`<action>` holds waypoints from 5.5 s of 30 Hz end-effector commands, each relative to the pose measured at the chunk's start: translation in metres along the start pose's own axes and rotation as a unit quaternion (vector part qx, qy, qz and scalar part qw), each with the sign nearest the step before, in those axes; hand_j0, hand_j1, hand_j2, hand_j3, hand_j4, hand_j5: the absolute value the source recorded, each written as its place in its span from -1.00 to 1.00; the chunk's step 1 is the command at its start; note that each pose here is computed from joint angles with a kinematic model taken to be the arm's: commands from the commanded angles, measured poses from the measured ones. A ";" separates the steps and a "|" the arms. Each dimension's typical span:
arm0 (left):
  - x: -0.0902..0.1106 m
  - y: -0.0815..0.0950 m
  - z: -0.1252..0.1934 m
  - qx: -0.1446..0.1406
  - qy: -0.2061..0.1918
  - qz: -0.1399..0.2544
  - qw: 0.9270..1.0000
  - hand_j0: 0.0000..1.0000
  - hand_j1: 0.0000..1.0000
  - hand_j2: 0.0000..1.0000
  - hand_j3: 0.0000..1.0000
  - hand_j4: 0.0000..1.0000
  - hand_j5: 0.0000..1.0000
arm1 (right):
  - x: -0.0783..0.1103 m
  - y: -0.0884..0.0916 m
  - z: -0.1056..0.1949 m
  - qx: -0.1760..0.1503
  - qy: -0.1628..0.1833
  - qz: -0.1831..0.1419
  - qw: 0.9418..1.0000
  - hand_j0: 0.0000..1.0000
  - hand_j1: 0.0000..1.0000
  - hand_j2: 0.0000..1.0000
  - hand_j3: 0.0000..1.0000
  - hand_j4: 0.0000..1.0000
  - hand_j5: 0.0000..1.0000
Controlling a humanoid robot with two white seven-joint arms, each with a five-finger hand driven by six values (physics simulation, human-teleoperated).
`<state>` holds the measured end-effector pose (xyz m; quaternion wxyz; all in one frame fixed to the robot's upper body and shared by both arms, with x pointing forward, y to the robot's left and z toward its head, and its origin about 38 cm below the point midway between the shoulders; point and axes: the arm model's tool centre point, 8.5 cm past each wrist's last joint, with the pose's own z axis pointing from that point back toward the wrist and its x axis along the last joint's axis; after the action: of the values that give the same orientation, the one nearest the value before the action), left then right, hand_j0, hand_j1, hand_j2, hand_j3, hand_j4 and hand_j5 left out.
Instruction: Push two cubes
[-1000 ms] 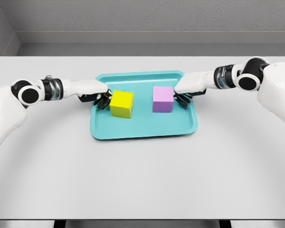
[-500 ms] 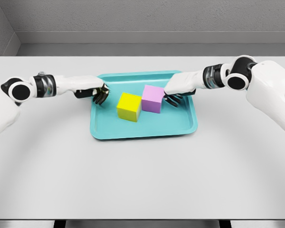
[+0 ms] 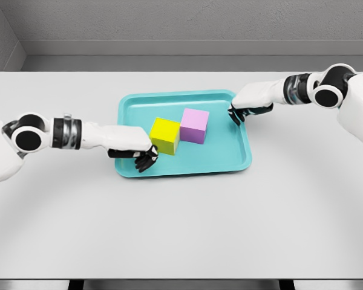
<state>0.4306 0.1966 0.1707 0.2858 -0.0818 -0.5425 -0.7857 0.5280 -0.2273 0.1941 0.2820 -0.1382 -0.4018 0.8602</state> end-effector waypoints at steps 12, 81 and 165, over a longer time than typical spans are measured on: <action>0.003 -0.002 -0.004 -0.003 -0.008 0.003 1.000 -0.85 -0.85 -0.85 -0.85 -0.85 -0.85 | -0.015 -0.006 0.022 -0.028 0.020 -0.016 0.999 -0.07 -0.07 -0.07 -0.07 -0.07 -0.07; -0.005 -0.004 -0.033 0.021 -0.029 0.057 0.998 -0.82 -0.82 -0.82 -0.82 -0.82 -0.82 | -0.002 -0.011 0.043 -0.040 0.008 0.024 0.999 -0.56 -0.56 -0.56 -0.56 -0.56 -0.56; 0.014 0.080 0.090 0.156 -0.010 0.012 0.988 1.00 1.00 1.00 1.00 1.00 1.00 | -0.049 0.004 0.135 -0.054 0.099 0.013 0.994 1.00 1.00 1.00 1.00 1.00 1.00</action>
<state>0.4443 0.2142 0.2492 0.2884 -0.0901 -0.6462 -0.7008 0.5035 -0.3412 0.2768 0.3002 -0.2424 -0.4142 0.8244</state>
